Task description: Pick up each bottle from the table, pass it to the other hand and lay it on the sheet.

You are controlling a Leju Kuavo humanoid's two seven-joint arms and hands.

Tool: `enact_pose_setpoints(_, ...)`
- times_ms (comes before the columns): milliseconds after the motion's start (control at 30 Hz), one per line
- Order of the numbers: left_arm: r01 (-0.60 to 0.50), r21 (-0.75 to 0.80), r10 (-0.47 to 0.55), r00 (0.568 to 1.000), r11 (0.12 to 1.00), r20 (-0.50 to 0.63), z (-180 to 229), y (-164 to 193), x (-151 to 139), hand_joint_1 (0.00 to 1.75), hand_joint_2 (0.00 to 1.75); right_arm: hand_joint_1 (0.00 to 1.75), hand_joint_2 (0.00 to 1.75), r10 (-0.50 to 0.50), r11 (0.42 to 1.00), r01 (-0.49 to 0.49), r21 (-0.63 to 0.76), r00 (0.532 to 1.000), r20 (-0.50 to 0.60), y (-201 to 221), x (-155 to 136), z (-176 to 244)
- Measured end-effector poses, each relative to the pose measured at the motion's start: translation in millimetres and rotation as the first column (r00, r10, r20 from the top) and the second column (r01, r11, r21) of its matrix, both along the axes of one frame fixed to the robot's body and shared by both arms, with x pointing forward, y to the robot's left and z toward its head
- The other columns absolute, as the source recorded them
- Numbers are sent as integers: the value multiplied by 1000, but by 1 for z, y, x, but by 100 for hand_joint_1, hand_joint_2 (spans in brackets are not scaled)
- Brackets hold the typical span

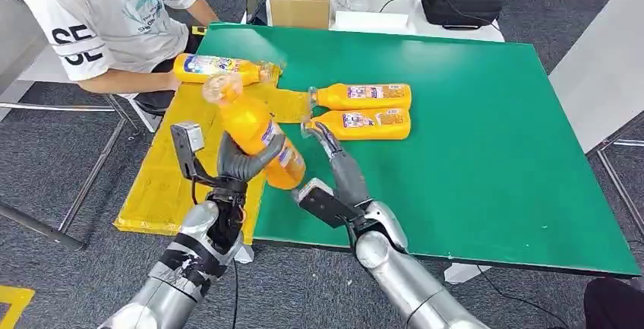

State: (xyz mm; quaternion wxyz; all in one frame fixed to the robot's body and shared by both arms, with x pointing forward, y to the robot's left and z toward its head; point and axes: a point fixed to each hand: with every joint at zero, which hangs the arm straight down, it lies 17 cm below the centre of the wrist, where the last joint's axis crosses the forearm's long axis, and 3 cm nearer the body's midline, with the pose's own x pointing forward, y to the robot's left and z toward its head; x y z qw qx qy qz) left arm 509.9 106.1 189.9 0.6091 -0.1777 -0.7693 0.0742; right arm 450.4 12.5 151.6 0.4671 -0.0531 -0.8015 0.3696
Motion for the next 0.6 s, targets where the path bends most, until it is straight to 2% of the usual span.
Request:
enact_pose_setpoints(133, -117, 131, 111, 992, 984, 55, 2, 22, 9, 175, 175, 0, 175, -52, 995, 51, 87, 999, 7, -14, 0, 12)
enact_pose_setpoints(233, -148, 175, 138, 988, 973, 67, -1, 31, 13, 175, 175, 0, 175, -75, 991, 73, 115, 997, 12, -23, 0, 18)
enact_pose_setpoints(300, -211, 271, 189, 976, 939, 105, -1, 39, 16, 175, 175, 0, 175, -103, 983, 99, 156, 995, 17, -31, 0, 24)
enact_pose_setpoints(433, -365, 562, 271, 931, 743, 246, -5, 63, 30, 175, 175, 0, 175, -152, 961, 145, 236, 988, 13, -52, -1, 39)
enact_pose_setpoints(600, -426, 817, 279, 899, 387, 336, -27, 90, 47, 175, 175, 0, 175, -183, 936, 171, 307, 983, 9, -76, -1, 59)
